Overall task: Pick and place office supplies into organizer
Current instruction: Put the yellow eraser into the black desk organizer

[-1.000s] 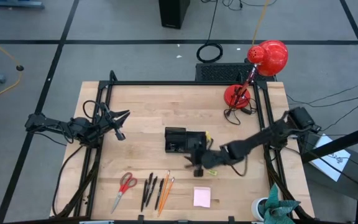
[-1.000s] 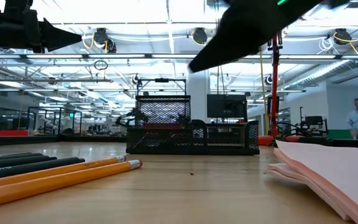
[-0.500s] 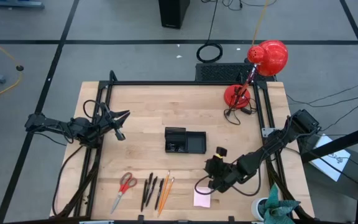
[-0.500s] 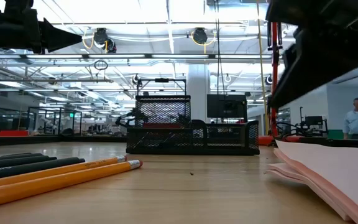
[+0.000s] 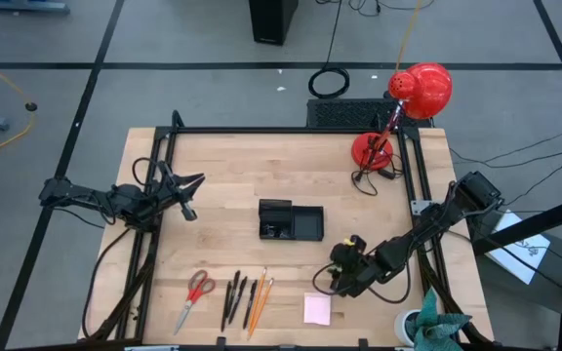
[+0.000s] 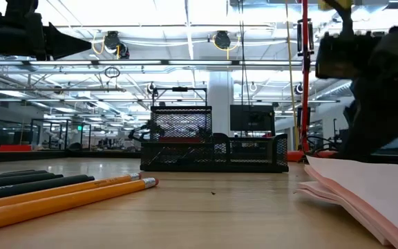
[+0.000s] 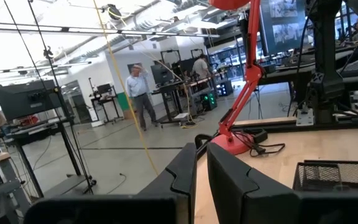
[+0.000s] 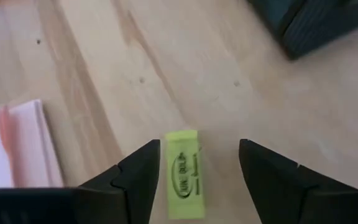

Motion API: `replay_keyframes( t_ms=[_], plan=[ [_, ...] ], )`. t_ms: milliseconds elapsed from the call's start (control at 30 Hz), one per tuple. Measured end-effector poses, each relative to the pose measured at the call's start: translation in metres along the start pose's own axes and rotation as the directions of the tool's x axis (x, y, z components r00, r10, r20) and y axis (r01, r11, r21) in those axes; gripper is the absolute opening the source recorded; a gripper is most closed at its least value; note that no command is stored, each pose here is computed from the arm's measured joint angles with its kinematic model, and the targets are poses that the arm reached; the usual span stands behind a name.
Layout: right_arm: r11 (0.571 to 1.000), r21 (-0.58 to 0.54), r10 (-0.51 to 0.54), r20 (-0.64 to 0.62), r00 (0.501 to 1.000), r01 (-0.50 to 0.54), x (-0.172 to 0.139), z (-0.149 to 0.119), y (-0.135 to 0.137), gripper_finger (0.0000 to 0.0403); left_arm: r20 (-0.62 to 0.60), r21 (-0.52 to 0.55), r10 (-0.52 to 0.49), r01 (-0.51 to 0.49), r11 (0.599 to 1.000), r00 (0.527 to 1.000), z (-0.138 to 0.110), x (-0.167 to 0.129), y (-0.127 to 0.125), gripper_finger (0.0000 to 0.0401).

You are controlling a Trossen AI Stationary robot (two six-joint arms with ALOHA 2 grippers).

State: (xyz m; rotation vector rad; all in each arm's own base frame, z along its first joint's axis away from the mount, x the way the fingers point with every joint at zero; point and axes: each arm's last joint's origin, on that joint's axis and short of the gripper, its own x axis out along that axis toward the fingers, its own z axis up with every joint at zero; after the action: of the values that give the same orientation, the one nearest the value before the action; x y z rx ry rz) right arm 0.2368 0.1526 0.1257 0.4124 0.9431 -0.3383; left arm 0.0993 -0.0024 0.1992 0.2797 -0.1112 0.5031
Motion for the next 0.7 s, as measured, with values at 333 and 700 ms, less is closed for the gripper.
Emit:
replay_keyframes(
  t_ms=[333, 700],
  plan=[
    [0.996, -0.085, 0.032, -0.008, 0.999, -0.032, 0.003, -0.014, -0.007, 0.0209, -0.002, 0.003, -0.001, 0.001, 1.0, 1.0, 0.0, 0.0, 0.0, 0.0047],
    [0.964, -0.259, -0.069, -0.015, 0.997, 0.063, 0.024, -0.028, -0.015, 0.0171, -0.002, 0.004, -0.001, 0.001, 1.0, 1.0, 0.0, 0.0, 0.0, 0.0047]
  ],
)
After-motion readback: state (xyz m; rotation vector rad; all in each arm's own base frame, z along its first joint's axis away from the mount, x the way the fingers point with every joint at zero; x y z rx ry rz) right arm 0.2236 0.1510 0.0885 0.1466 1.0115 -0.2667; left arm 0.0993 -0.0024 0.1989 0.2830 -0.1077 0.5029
